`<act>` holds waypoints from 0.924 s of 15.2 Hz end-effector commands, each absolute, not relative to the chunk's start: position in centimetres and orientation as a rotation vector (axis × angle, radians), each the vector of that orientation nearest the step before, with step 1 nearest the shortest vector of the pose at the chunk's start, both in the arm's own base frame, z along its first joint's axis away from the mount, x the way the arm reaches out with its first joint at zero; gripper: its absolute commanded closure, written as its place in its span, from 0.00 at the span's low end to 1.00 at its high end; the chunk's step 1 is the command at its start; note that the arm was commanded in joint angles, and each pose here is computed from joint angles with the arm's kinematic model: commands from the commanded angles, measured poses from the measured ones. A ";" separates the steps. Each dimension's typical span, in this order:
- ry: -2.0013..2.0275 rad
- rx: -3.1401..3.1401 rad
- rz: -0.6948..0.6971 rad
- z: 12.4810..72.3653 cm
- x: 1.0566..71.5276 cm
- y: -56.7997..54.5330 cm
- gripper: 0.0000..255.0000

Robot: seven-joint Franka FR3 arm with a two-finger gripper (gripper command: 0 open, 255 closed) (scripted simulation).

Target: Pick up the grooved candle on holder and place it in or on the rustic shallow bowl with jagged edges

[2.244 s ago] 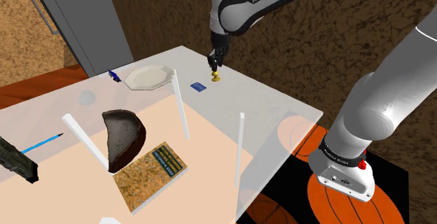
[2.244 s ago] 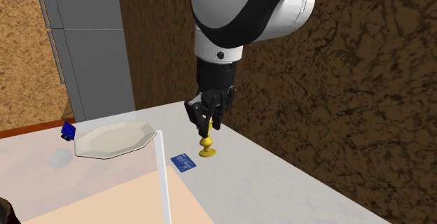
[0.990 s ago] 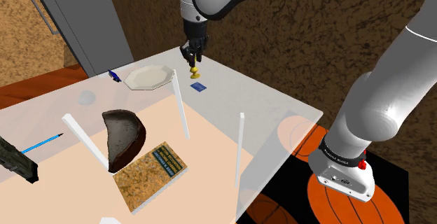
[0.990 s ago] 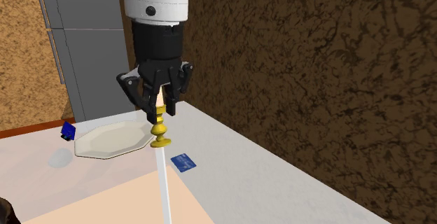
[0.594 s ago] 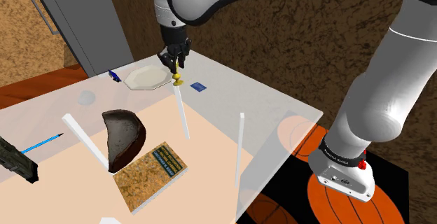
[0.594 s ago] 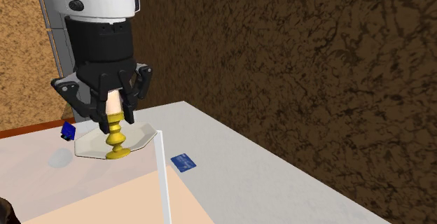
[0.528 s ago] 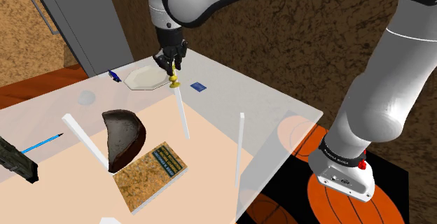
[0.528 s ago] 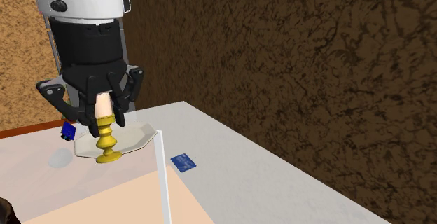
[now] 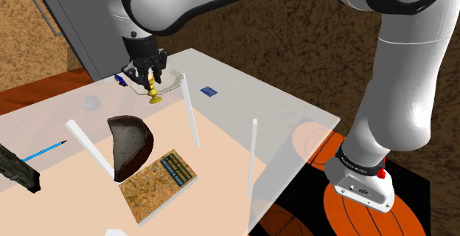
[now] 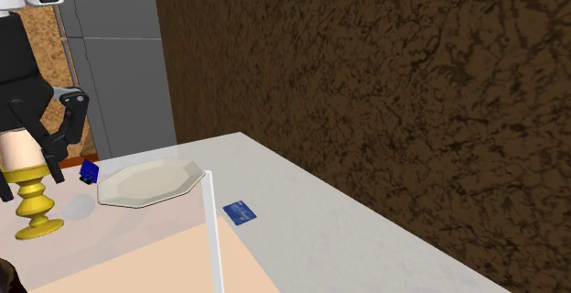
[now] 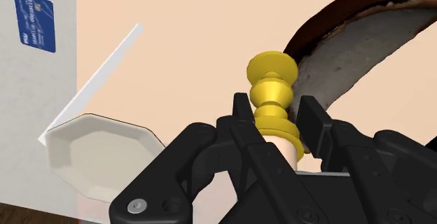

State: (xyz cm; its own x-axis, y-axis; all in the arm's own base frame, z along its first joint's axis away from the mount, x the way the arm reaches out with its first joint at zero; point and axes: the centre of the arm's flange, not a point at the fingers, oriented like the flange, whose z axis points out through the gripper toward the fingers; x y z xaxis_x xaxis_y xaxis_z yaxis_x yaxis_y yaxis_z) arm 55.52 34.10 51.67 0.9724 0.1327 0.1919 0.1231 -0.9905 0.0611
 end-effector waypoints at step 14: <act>0.196 3.072 0.305 49.4 57.9 46.6 1.00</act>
State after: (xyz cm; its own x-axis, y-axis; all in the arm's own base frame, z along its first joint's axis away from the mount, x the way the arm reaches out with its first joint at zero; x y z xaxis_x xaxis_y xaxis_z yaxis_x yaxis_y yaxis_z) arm 57.88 46.53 49.97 0.9727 0.1308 0.1919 0.1211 -0.9907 0.0613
